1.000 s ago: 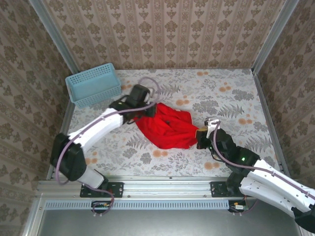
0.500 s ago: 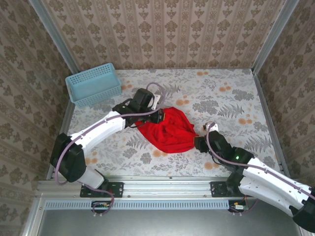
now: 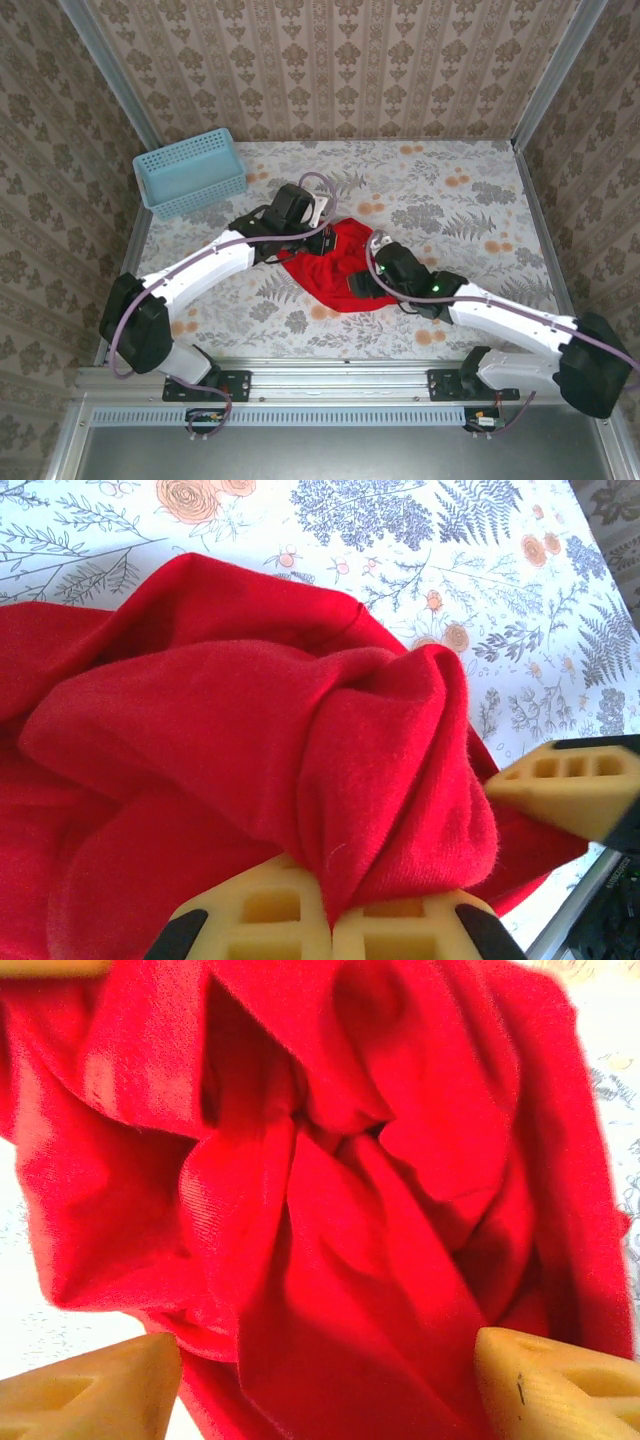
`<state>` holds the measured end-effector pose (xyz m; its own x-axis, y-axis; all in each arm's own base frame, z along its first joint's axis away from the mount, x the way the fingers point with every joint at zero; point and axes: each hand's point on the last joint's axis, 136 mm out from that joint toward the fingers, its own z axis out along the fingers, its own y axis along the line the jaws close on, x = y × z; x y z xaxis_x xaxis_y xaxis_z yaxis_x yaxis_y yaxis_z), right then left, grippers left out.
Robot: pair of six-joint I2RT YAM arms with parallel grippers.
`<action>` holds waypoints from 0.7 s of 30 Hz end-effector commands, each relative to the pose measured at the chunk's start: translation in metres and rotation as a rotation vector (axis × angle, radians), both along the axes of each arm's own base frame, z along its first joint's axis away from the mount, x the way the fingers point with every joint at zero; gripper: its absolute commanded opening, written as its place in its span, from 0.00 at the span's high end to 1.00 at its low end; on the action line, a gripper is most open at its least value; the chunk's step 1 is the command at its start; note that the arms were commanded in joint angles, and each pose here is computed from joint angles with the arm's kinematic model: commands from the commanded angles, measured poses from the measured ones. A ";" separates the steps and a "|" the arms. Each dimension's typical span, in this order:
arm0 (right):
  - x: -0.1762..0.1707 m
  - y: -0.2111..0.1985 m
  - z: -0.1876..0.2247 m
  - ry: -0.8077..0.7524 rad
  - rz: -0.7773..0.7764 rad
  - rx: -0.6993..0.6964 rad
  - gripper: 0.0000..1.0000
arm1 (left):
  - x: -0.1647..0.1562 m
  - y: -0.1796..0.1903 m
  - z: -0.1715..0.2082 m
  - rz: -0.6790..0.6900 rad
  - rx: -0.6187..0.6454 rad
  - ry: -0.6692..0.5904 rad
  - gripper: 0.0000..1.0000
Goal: Fold the inside-out t-shirt
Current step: Turn the T-shirt inside out at the center of the table.
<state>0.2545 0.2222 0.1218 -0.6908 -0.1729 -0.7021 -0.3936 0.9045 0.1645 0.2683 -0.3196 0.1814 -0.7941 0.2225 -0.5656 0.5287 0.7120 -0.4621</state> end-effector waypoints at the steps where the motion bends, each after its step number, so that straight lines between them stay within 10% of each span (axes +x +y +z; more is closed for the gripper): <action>1: 0.020 0.004 0.008 -0.050 -0.047 -0.038 0.21 | -0.002 0.001 0.012 0.008 -0.037 -0.014 1.00; 3: 0.026 -0.004 0.003 -0.053 -0.087 -0.101 0.30 | -0.002 0.002 0.013 0.010 -0.039 -0.012 1.00; 9: 0.022 0.001 0.027 -0.084 -0.043 -0.061 1.00 | 0.013 0.015 0.019 0.061 -0.170 0.060 1.00; 21: -0.015 -0.051 0.090 -0.140 -0.119 0.326 1.00 | 0.063 0.067 -0.028 0.215 0.081 0.113 0.84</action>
